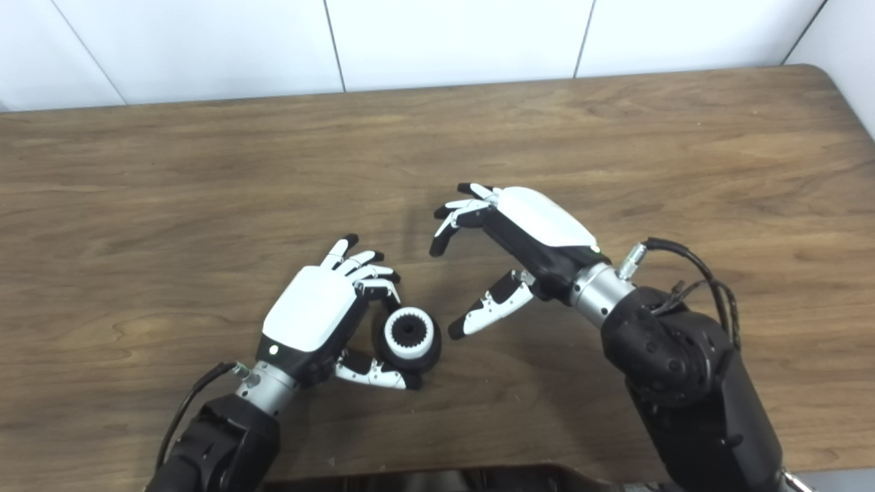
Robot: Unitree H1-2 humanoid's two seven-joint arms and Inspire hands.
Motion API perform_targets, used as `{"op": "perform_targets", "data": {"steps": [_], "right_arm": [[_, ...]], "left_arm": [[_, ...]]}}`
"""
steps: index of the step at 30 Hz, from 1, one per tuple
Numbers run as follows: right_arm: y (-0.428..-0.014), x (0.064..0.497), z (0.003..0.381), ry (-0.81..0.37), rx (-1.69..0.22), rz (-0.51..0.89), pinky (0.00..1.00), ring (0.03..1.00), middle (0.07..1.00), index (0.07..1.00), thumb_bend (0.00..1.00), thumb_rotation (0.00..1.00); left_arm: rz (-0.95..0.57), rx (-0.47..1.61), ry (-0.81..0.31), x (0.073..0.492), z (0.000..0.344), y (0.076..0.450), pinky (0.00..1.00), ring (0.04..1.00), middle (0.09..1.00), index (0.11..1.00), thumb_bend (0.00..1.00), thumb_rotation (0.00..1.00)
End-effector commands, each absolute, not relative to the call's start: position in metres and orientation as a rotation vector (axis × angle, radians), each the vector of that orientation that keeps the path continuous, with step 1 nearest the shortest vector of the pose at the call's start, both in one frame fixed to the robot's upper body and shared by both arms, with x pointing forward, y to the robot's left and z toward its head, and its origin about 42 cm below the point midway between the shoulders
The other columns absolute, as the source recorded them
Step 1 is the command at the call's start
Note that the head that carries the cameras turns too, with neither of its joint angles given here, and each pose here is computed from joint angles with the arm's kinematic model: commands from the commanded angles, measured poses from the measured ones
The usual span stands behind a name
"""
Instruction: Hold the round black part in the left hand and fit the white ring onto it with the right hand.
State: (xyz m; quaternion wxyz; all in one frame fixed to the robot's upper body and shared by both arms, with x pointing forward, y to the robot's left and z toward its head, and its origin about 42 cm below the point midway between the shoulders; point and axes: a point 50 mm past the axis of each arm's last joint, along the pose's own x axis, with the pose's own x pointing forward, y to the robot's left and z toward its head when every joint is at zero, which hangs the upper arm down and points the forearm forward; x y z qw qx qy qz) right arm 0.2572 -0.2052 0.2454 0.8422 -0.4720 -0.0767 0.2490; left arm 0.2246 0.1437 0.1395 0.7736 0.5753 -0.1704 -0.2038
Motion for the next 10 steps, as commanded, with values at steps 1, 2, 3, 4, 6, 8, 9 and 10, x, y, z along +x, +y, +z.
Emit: {"op": "perform_targets", "data": {"steps": [1,2,3,4,6,8,9,10], "right_arm": [[-0.2103,0.2559,0.2603,-0.217,-1.02,0.491,1.0,0.984,0.846,0.624,1.0,0.23],[-0.2111,0.2555,0.2603,-0.215,-1.022,0.489,1.0,0.986,0.846,0.625,1.0,0.23],[-0.2116,0.2552,0.2604,-0.213,-1.024,0.486,1.0,0.987,0.846,0.627,1.0,0.24],[-0.2119,0.255,0.2599,-0.214,-1.025,0.485,1.0,0.986,0.846,0.628,1.0,0.24],[-0.2119,0.2548,0.2591,-0.213,-1.023,0.485,1.0,0.983,0.844,0.632,1.0,0.25],[-0.2111,0.2548,0.2586,-0.212,-1.02,0.485,1.0,0.983,0.844,0.634,1.0,0.25],[-0.2105,0.255,0.2583,-0.212,-1.019,0.484,1.0,0.983,0.844,0.635,1.0,0.25],[-0.2099,0.2551,0.2581,-0.211,-1.018,0.483,1.0,0.982,0.844,0.636,1.0,0.24]], "left_arm": [[-0.441,1.253,-0.378,0.2255,0.1417,0.1476,1.0,0.878,0.758,0.483,0.52,0.06],[-0.441,1.252,-0.375,0.2255,0.1418,0.148,1.0,0.878,0.757,0.483,0.53,0.06],[-0.44,1.251,-0.374,0.2255,0.1419,0.1483,1.0,0.877,0.757,0.483,0.53,0.06],[-0.44,1.251,-0.372,0.2256,0.1419,0.1489,1.0,0.876,0.756,0.483,0.53,0.06],[-0.439,1.252,-0.371,0.226,0.1421,0.1496,1.0,0.875,0.756,0.484,0.53,0.06],[-0.437,1.253,-0.368,0.2265,0.1425,0.1505,1.0,0.877,0.756,0.484,0.53,0.06],[-0.437,1.254,-0.368,0.2268,0.1429,0.151,1.0,0.88,0.757,0.485,0.53,0.06],[-0.436,1.254,-0.367,0.2271,0.1432,0.1516,1.0,0.882,0.758,0.486,0.52,0.07]]}}
